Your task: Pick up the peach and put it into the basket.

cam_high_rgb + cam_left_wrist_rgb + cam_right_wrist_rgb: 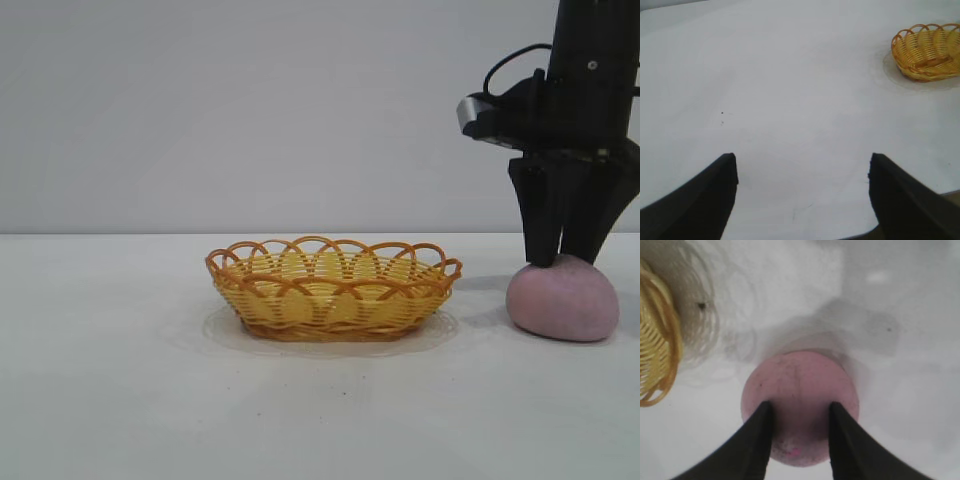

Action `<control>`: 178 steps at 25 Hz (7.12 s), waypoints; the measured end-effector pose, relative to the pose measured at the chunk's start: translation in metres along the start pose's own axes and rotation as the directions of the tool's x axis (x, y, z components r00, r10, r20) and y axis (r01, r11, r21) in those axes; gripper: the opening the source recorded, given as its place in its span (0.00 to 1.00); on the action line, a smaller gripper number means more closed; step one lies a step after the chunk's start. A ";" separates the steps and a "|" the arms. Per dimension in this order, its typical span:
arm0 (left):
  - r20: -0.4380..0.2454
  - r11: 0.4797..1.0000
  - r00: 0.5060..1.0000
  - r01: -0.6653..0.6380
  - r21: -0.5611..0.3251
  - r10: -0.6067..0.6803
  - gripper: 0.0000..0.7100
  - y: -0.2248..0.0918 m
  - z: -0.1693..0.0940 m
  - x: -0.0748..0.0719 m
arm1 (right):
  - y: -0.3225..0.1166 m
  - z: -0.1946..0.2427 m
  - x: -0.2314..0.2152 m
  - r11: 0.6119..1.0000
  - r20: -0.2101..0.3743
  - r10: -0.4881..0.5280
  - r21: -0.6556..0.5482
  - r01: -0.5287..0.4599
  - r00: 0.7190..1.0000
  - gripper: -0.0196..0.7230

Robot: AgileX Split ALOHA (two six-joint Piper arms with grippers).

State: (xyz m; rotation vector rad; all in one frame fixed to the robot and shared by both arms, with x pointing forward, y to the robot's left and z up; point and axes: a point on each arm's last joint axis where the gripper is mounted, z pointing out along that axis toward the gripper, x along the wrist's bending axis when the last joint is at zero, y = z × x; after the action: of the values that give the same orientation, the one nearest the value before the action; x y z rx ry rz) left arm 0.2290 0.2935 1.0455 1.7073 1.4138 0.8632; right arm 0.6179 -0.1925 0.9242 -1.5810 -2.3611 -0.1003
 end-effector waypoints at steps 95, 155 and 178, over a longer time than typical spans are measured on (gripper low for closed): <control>0.002 1.000 1.000 0.001 0.000 -0.001 0.68 0.000 0.000 0.000 | 0.007 -0.157 -0.069 0.888 0.249 0.267 -0.439 -0.137 0.931 0.64; 0.002 1.000 1.000 0.001 -0.002 -0.001 0.68 0.000 0.000 0.000 | -0.407 -0.055 0.083 0.389 0.194 0.301 -0.919 0.065 0.934 0.64; -0.016 1.000 1.000 0.011 -0.001 -0.011 0.68 0.000 0.000 0.000 | -0.407 -0.055 0.083 0.394 0.199 0.272 -0.916 0.080 0.942 0.64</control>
State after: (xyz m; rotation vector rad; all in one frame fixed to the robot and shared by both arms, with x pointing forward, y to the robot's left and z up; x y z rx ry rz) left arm 0.2289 0.2931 1.0455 1.6938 1.4320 0.8734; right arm 0.2283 -0.2907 1.0434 -2.3207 -2.5587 -1.5108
